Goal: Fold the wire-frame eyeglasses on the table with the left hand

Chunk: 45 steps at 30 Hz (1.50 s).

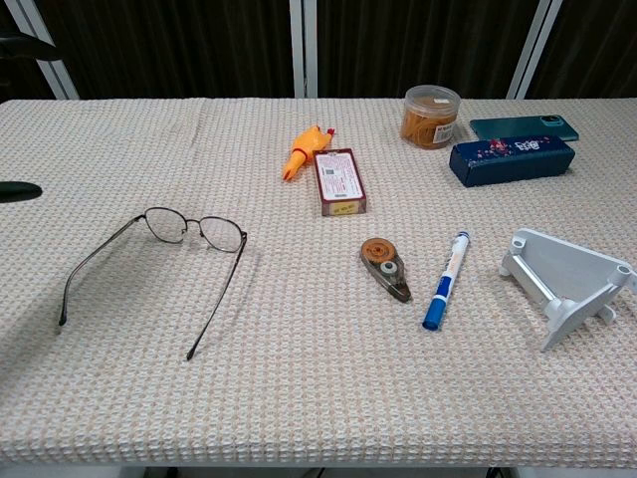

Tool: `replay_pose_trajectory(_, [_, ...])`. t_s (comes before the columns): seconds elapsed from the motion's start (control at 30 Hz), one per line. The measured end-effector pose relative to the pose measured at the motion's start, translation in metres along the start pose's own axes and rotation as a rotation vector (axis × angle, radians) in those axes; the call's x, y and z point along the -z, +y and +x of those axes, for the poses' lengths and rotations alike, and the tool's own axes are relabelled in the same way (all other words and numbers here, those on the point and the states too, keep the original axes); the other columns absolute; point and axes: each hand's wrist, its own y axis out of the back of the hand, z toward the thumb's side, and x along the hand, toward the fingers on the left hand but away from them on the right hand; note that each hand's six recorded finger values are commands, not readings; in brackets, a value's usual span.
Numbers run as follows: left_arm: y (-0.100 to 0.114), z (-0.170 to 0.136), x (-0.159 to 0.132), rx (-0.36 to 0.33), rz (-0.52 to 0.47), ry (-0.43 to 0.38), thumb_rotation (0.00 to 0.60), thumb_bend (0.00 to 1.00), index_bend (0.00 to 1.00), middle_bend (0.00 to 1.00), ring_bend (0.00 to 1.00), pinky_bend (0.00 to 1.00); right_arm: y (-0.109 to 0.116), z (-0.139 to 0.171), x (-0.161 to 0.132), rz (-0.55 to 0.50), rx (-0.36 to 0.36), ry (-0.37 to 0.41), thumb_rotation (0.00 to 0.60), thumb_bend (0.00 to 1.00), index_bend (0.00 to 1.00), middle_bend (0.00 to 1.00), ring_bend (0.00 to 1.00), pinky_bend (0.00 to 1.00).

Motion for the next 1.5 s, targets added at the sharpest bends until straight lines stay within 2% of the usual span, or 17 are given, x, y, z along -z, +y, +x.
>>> replay_pose_trajectory(0.33, [-0.002,0.0,0.0,0.007,-0.001,-0.009,0.336,0.03,0.08,0.05,0.05,0.18,-0.003,0.001,0.0,-0.001,0.0,-0.001,0.6,0.46,0.0,0.0,0.0,0.0])
replay_pose_trajectory(0.47, [-0.011,-0.002,-0.007,0.044,-0.01,-0.032,0.352,0.05,0.1,0.07,0.05,0.18,-0.001,-0.001,0.001,0.002,0.008,-0.004,0.6,0.46,0.0,0.0,0.0,0.0])
replay_pose_trajectory(0.7, [-0.039,-0.001,-0.032,0.127,0.058,-0.12,0.385,0.17,0.26,0.07,0.05,0.18,0.001,-0.003,0.001,0.005,0.016,-0.009,0.6,0.46,0.0,0.0,0.0,0.0])
replay_pose_trajectory(0.8, [-0.053,0.003,-0.044,0.173,0.034,-0.153,0.385,0.3,0.32,0.06,0.05,0.18,0.002,-0.002,0.003,0.011,0.018,-0.016,0.6,0.46,0.0,0.0,0.0,0.0])
replay_pose_trajectory(0.87, [-0.059,0.007,-0.052,0.192,0.013,-0.171,0.424,0.33,0.35,0.06,0.04,0.18,0.002,-0.002,0.005,0.015,0.018,-0.024,0.6,0.46,0.0,0.0,0.0,0.0])
replay_pose_trajectory(0.93, [-0.067,0.012,-0.061,0.211,0.009,-0.191,0.465,0.35,0.37,0.13,0.07,0.21,0.001,-0.001,0.007,0.014,0.017,-0.036,0.6,0.46,0.0,0.0,0.0,0.0])
replay_pose_trajectory(0.97, [-0.071,0.015,-0.064,0.224,0.013,-0.197,0.471,0.36,0.37,0.21,0.11,0.26,0.001,-0.001,0.007,0.014,0.015,-0.038,0.6,0.46,0.0,0.0,0.0,0.0])
replay_pose_trajectory(1.03, [-0.081,0.02,-0.069,0.255,0.035,-0.201,0.462,0.37,0.37,0.38,0.25,0.41,0.001,-0.001,0.007,0.02,0.015,-0.035,0.6,0.46,0.0,0.0,0.0,0.0])
replay_pose_trajectory(1.1, [-0.088,0.025,-0.073,0.268,0.07,-0.2,0.46,0.37,0.36,0.51,0.38,0.54,0.003,0.0,0.008,0.024,0.018,-0.035,0.6,0.46,0.0,0.0,0.0,0.0])
replay_pose_trajectory(1.17, [-0.094,0.029,-0.075,0.279,0.095,-0.19,0.468,0.39,0.33,0.61,0.48,0.63,0.004,0.0,0.009,0.025,0.02,-0.04,0.6,0.46,0.0,0.0,0.0,0.0])
replay_pose_trajectory(1.3, [-0.1,0.037,-0.071,0.296,0.137,-0.145,0.57,0.41,0.31,0.81,0.66,0.78,0.005,0.0,0.015,0.026,0.018,-0.056,0.6,0.46,0.0,0.0,0.0,0.0])
replay_pose_trajectory(1.4, [-0.1,0.04,-0.07,0.291,0.158,-0.12,0.58,0.43,0.31,0.87,0.71,0.82,0.002,0.001,0.018,0.028,0.011,-0.063,0.6,0.46,0.0,0.0,0.0,0.0])
replay_pose_trajectory(1.5, [-0.101,0.042,-0.067,0.299,0.169,-0.101,0.585,0.44,0.31,0.89,0.72,0.82,-0.001,0.002,0.019,0.026,0.006,-0.067,0.6,0.46,0.0,0.0,0.0,0.0])
